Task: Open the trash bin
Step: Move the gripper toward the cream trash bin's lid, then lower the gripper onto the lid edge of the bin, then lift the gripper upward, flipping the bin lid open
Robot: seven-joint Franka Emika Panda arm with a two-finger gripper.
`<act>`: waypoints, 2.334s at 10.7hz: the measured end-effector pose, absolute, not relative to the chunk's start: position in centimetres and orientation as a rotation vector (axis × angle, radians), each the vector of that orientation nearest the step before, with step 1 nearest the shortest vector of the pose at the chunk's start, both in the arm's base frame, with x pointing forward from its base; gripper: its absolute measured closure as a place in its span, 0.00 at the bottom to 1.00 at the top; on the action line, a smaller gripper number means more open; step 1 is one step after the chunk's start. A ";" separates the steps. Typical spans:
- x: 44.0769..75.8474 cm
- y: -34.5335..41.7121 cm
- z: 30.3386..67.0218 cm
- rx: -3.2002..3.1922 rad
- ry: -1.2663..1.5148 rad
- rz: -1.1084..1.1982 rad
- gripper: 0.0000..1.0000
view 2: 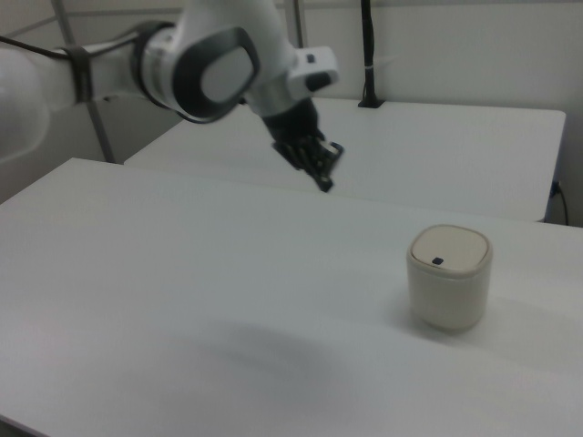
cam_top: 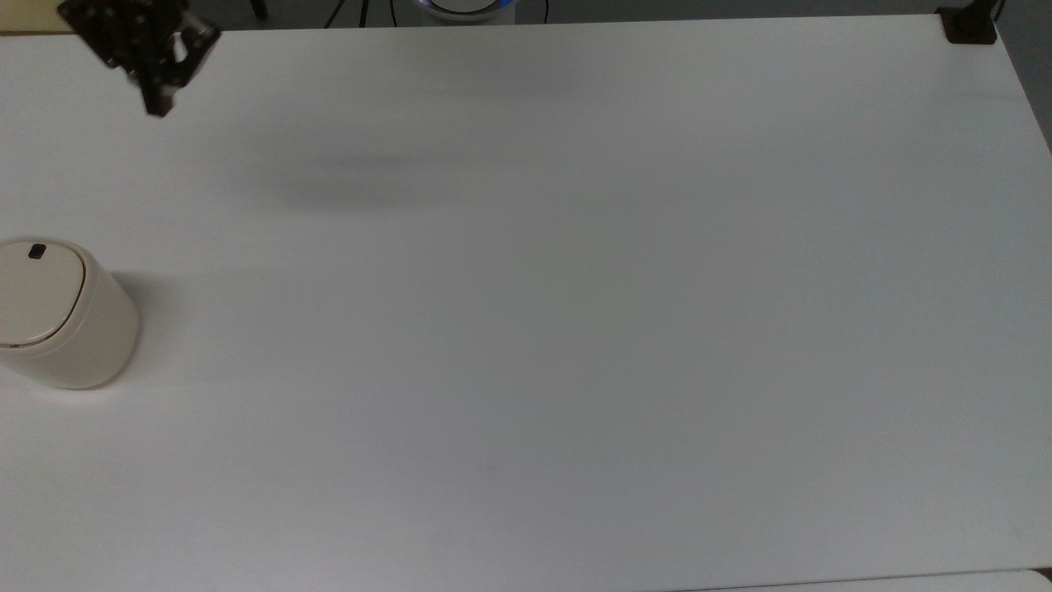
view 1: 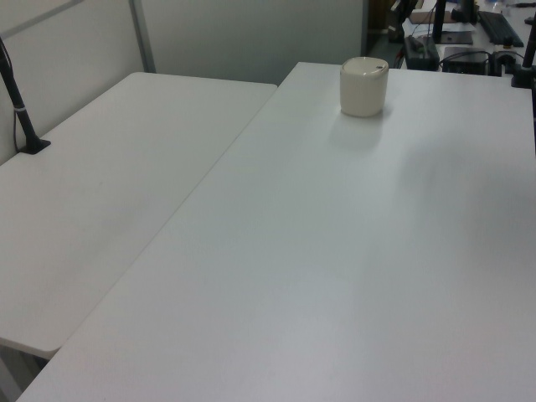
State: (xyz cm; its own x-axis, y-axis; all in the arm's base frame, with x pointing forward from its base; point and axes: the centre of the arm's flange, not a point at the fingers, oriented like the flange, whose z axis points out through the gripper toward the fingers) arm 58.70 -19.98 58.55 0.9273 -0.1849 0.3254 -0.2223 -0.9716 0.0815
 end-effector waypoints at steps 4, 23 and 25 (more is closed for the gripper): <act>61.5 -27.8 52.4 2.872 -0.520 0.751 0.99; 61.7 -32.3 51.2 2.820 -0.757 0.915 0.99; 61.1 -28.6 56.3 2.896 -0.796 0.908 0.99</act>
State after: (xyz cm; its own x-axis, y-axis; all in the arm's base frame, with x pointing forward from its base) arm 61.14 -28.63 56.34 0.7037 -0.4671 0.5353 -0.4695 -0.8713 -0.1431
